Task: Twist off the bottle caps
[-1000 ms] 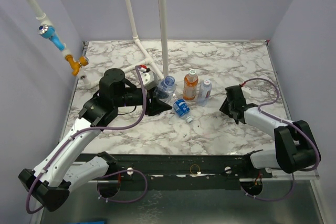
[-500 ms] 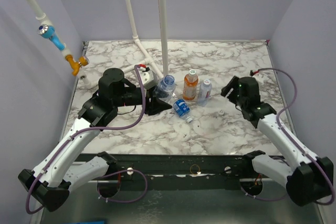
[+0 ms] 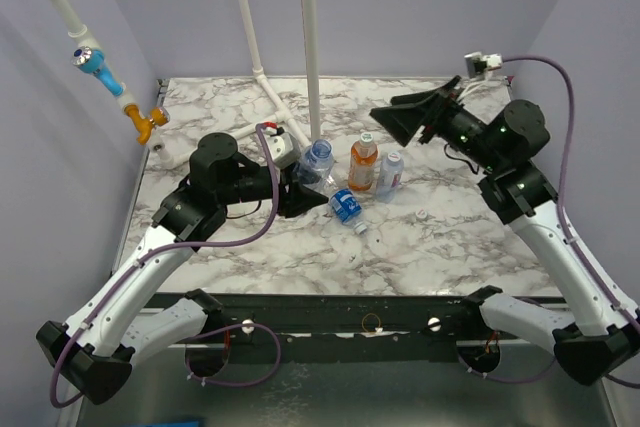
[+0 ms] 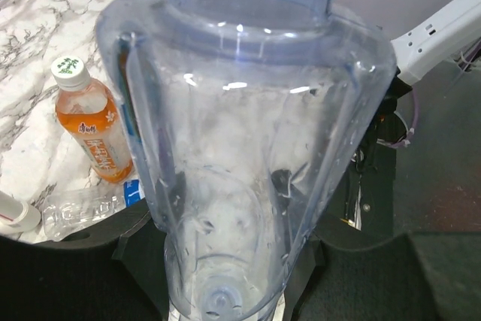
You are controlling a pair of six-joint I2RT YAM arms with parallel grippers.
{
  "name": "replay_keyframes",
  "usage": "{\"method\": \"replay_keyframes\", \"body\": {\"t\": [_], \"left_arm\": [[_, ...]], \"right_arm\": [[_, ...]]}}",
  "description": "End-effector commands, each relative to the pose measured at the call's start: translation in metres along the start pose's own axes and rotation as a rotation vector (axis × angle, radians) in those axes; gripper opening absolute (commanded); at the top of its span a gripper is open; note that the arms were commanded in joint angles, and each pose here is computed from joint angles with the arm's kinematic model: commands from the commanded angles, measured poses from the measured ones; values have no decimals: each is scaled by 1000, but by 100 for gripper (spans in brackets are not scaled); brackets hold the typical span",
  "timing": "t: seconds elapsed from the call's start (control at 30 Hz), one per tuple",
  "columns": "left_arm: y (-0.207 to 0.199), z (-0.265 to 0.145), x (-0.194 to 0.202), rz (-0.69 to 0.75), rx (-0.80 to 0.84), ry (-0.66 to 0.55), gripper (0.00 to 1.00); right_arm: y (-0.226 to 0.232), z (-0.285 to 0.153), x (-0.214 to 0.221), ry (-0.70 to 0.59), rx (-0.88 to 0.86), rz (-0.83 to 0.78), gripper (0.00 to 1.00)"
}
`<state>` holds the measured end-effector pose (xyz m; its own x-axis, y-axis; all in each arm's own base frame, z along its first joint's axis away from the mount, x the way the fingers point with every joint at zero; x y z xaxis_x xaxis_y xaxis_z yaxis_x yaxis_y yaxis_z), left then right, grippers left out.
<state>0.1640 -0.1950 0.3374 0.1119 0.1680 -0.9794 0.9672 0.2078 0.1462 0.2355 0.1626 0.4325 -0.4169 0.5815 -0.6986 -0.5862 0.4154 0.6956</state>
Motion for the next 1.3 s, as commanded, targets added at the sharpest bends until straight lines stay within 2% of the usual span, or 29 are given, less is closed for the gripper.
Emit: {"method": "replay_keyframes", "body": {"t": [0.0, 0.13, 0.27, 0.4, 0.53, 0.73, 0.77, 0.8, 0.83, 0.87, 0.9, 1.07, 1.27], "left_arm": [[4, 4, 5, -39, -32, 4, 14], [9, 6, 6, -41, -60, 11, 14], [13, 7, 9, -46, -94, 22, 14], [11, 8, 9, -59, -80, 18, 14], [13, 9, 7, -55, -86, 13, 14], [12, 7, 4, -53, -87, 3, 15], [12, 7, 5, -55, -91, 5, 23], [12, 6, 5, -57, -105, 9, 40], [13, 5, 6, -63, -121, 15, 67], [14, 3, 7, -70, -147, 23, 86], [14, 1, 9, -76, -169, 34, 98], [21, -21, 14, -52, -356, 118, 99], [27, -57, 2, 53, -537, 227, 99]], "right_arm": [[54, 24, 28, 164, -308, -69, 100], [71, 43, 55, 222, -371, -98, 100], [78, 50, 67, 223, -391, -109, 99], [77, 58, 79, 247, -374, -111, 91], [72, 67, 97, 285, -340, -118, 71], [64, 72, 107, 287, -287, -129, 29], [63, 71, 106, 279, -280, -133, 25], [63, 71, 104, 266, -272, -139, 22], [63, 70, 102, 254, -263, -149, 21], [61, 70, 100, 246, -250, -164, 21], [60, 70, 98, 234, -233, -179, 20], [42, 74, 99, 218, -131, -260, 20], [4, 95, 127, 261, -34, -324, 17]]}}
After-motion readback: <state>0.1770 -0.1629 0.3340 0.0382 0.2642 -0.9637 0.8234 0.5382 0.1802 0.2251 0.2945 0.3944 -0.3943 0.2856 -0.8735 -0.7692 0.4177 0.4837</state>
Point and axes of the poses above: each gripper's point midway between its finger pads, its own z axis out along the fingers, its own y axis along the line the jaws close on, x = y × z, the point moved 7 cm from there along -z, back along the fingers, and after that the axes turned 15 degrees about z, right-handed, at the moved point
